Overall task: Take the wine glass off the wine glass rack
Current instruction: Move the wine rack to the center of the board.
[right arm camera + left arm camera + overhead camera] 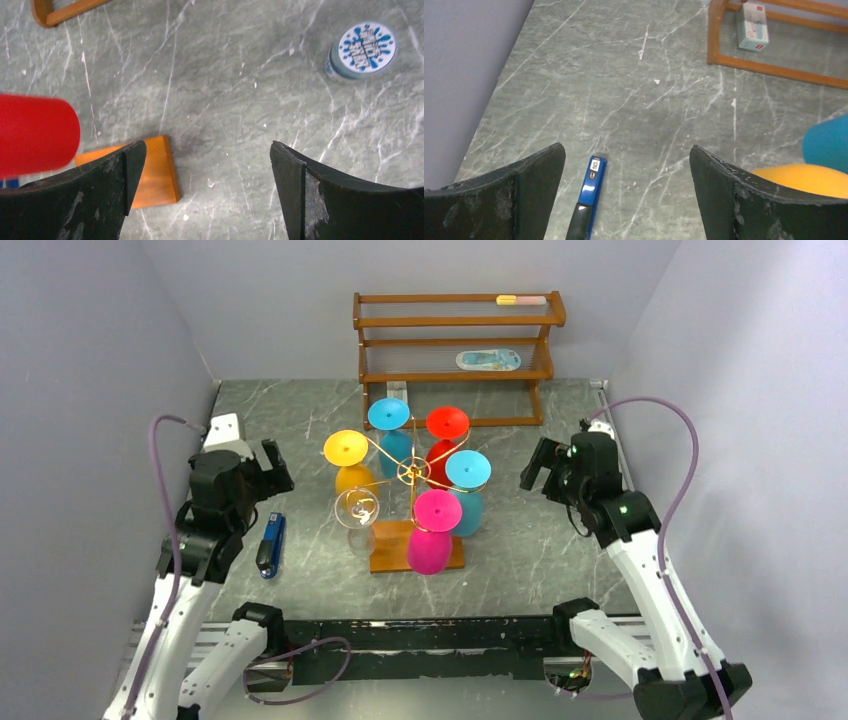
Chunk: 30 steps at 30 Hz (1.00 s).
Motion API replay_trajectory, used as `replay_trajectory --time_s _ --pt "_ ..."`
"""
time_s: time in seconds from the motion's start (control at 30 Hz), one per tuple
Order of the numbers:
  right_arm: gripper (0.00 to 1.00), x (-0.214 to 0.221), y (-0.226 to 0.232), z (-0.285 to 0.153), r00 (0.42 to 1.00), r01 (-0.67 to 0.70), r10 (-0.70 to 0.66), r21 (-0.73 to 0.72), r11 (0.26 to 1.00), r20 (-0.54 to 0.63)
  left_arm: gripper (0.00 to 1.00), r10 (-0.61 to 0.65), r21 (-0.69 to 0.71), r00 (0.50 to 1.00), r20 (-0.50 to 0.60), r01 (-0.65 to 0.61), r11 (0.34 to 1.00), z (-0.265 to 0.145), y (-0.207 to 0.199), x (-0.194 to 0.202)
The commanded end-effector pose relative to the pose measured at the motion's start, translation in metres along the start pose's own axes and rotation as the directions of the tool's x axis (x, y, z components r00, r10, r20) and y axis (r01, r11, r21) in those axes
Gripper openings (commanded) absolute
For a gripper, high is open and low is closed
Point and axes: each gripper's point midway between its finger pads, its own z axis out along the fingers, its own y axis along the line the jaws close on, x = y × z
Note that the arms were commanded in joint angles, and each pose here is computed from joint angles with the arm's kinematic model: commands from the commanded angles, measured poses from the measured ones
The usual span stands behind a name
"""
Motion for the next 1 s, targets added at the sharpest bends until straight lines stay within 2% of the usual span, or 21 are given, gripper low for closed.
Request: replay_trajectory --time_s 0.0,0.03,0.1,0.3,0.43,0.63,0.7,0.77,0.83,0.97 --pt "1.00 0.032 0.003 -0.011 0.999 0.022 -0.025 -0.103 0.994 -0.036 0.98 -0.177 -0.009 0.984 -0.010 0.177 0.984 -0.028 0.006 0.011" --pt "1.00 0.044 0.006 -0.012 0.998 0.014 -0.023 -0.141 0.990 -0.064 0.98 -0.214 0.000 0.976 -0.037 0.214 0.977 -0.033 0.005 0.019" --pt "1.00 0.064 0.017 -0.017 0.993 -0.042 0.017 -0.229 0.972 -0.113 0.98 -0.186 0.104 0.979 -0.089 0.195 0.975 -0.045 -0.009 0.031" --pt "1.00 0.106 0.039 -0.023 0.958 -0.262 0.191 -0.383 0.886 -0.214 0.98 -0.326 0.022 0.926 -0.191 0.336 0.941 -0.064 0.003 0.076" --pt "1.00 0.142 0.055 -0.027 0.885 -0.415 0.247 -0.429 0.802 -0.394 0.98 -0.324 0.048 0.902 -0.287 0.351 0.935 -0.066 -0.007 0.098" --pt "1.00 0.173 0.063 -0.029 0.804 -0.539 0.278 -0.444 0.716 -0.526 0.98 -0.336 0.061 0.857 -0.392 0.389 0.919 -0.064 -0.021 0.123" --pt "0.99 0.190 0.062 -0.027 0.746 -0.596 0.298 -0.399 0.697 -0.595 0.98 -0.318 0.094 0.839 -0.440 0.396 0.913 -0.061 -0.030 0.138" --pt "0.98 0.203 0.063 -0.025 0.699 -0.639 0.298 -0.380 0.669 -0.650 0.98 -0.296 0.136 0.806 -0.513 0.416 0.899 -0.061 -0.042 0.158" --pt "0.98 0.207 0.067 -0.024 0.680 -0.662 0.300 -0.385 0.643 -0.669 0.98 -0.291 0.152 0.769 -0.569 0.446 0.882 -0.062 -0.050 0.174" --pt "0.98 0.215 0.074 -0.020 0.630 -0.714 0.315 -0.370 0.595 -0.709 0.98 -0.312 0.152 0.722 -0.617 0.499 0.853 -0.063 -0.058 0.195"
